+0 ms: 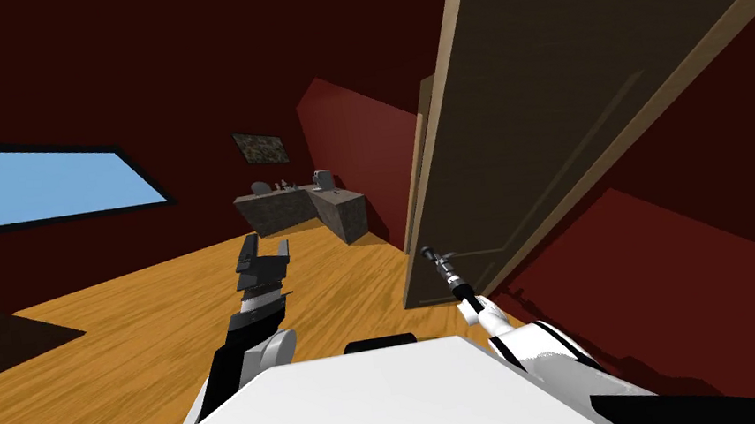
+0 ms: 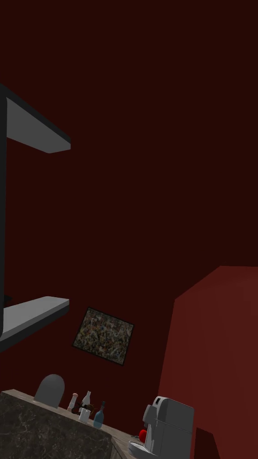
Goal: Pull the door open
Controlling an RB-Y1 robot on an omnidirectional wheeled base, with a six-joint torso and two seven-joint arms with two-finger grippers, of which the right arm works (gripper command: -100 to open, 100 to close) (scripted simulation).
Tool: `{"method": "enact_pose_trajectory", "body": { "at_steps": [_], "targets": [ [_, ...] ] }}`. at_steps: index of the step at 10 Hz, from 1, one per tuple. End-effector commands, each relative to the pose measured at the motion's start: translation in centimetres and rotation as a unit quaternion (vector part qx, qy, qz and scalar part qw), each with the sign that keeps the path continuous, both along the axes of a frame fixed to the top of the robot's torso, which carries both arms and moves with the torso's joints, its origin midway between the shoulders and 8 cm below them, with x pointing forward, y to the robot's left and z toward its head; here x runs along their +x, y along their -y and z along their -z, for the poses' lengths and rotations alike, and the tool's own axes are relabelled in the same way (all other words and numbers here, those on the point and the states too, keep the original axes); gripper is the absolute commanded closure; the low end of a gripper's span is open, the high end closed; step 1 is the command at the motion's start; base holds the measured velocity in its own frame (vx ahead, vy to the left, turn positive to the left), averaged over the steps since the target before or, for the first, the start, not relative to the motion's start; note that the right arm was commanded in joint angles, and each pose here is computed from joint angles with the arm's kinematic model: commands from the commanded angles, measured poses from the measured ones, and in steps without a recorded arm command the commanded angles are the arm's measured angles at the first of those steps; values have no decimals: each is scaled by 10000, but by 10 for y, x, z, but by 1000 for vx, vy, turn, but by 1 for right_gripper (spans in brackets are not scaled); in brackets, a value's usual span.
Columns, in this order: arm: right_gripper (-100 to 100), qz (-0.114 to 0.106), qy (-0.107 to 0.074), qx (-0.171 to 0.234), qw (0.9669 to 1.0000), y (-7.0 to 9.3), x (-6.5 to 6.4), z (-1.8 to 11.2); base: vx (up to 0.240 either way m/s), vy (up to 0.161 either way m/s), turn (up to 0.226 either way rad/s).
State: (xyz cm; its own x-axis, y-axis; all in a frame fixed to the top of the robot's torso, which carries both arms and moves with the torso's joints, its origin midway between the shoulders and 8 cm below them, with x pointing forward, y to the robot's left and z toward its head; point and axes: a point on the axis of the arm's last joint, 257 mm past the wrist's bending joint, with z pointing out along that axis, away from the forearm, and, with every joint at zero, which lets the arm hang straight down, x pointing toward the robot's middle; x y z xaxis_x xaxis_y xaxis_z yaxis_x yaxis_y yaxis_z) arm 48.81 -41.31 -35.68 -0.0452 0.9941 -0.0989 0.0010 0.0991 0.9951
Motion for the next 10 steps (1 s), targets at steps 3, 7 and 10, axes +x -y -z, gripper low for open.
{"method": "enact_pose_trajectory", "body": {
  "at_steps": [3, 7, 10],
  "targets": [
    [100, -206, 29, -16, 9998, 4, -15, -1, -163, -62, 91],
    [100, -503, 35, -17, 9987, 7, -36, -2, -151, -68, 79],
    [100, -597, 29, -12, 9982, 8, -42, -2, -128, -56, 42]
  ]
}}
